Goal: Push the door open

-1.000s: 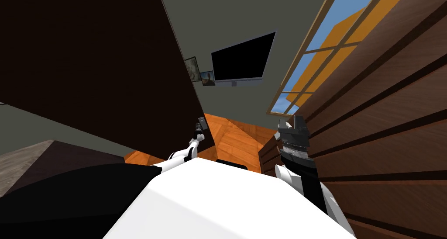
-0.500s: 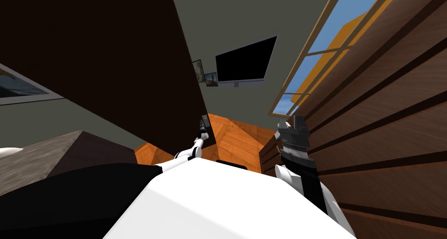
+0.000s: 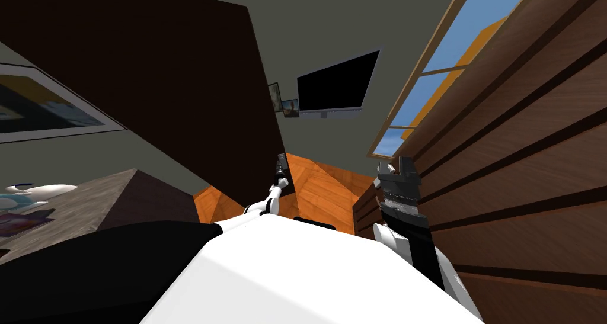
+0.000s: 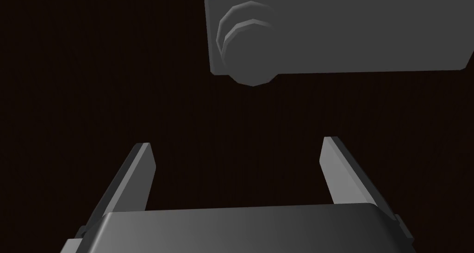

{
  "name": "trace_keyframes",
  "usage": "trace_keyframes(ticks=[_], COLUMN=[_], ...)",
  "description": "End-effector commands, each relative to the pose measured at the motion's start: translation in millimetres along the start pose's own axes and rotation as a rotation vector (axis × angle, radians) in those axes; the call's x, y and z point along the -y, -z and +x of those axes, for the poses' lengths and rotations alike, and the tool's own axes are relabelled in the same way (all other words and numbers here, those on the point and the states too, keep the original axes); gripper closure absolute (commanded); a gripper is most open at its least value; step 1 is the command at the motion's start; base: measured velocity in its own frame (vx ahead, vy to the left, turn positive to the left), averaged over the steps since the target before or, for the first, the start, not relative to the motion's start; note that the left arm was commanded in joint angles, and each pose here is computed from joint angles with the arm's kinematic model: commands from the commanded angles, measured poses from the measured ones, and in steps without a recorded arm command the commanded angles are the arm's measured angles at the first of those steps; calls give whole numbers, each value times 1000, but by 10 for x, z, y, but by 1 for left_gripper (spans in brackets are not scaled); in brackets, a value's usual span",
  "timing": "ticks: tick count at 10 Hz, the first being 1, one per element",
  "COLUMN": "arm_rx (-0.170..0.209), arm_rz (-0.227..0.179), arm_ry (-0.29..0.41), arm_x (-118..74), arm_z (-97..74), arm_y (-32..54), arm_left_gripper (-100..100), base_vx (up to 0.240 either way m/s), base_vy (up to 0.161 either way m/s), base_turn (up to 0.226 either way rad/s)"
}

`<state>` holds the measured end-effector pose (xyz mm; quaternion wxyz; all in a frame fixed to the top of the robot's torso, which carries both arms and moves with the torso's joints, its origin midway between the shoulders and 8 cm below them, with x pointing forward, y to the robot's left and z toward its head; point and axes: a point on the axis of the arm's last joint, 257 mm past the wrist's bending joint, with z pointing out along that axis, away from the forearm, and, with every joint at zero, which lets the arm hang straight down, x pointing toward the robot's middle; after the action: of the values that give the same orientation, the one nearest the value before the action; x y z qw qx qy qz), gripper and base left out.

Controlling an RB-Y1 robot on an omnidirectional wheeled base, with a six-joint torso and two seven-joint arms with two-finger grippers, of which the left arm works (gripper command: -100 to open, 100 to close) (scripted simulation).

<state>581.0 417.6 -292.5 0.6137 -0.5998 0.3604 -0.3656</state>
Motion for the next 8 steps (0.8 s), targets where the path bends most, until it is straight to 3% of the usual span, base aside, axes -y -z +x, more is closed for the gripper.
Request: trace_keyframes(ticks=[1,2,3,4,5,6,7,8], arm_rx=[-3,-23,-27,-23,-39,-44,-39,-24], arm_rz=[-20,-19,-39,-19,-20,-20,-20,-5], arm_ry=[-1,0,-2,0,2,3,6,-17], arm_x=[-104,-72,-162,-72,-46,-38,-37,29], arm_z=[15,292,307,292,514,592,528,370], arm_y=[30,76,110,76,122,140,133,50], arm_left_gripper=[-100,-100,-100,-100,-100,-100,-100,-100], base_vx=[0,-50,-66,-36,-59,-73,-31,64], base_vy=[0,-13,-19,-8,-12,-18,-9,8], base_turn=[0,160,81,-8,114,95,7,-23])
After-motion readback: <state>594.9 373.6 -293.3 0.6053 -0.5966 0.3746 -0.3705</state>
